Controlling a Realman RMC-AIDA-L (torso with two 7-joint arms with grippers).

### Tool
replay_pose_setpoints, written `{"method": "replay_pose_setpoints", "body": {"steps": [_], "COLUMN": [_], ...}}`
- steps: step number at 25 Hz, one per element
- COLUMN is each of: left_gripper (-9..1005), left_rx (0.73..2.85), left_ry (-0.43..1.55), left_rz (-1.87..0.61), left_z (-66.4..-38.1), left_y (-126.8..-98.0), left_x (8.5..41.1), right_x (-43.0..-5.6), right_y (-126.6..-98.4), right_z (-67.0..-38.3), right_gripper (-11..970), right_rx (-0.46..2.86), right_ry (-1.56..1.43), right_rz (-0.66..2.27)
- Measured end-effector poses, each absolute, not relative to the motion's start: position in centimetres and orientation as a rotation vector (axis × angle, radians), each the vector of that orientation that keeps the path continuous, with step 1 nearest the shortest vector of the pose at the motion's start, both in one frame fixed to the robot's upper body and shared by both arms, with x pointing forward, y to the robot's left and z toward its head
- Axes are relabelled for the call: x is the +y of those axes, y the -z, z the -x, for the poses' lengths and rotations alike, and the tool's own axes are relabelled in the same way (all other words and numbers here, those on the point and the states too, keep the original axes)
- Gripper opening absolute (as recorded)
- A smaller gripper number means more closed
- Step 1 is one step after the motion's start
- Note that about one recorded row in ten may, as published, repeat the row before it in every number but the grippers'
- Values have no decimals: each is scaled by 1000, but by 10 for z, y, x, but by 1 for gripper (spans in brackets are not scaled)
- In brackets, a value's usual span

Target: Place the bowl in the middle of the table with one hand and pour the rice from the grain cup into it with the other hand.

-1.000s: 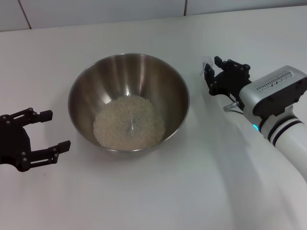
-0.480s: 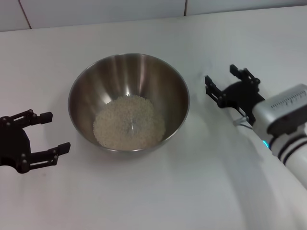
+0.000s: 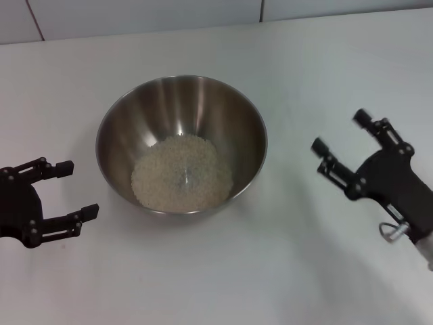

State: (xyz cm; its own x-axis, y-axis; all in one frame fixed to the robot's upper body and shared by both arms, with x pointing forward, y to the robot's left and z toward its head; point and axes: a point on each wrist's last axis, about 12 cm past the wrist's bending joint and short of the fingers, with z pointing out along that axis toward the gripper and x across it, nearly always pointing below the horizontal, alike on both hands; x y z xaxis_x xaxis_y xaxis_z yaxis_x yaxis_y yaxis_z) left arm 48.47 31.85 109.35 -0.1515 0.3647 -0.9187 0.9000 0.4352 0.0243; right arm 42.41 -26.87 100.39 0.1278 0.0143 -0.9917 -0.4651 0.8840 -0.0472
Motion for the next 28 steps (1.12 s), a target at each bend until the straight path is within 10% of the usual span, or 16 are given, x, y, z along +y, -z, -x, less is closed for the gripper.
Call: {"method": "replay_pose_setpoints", "body": {"steps": [28], "left_gripper": [829], "left_rx": [1710], "left_ry": [707], "left_rz": [-1119], "left_z": [-486], "left_y": [-1091], "left_x": [315], "right_x": [-304], "right_y": [-1074], "right_z": [-506], "right_gripper": [837], "right_rx": [1479], "right_ry": [-778], "right_rz": [958]}}
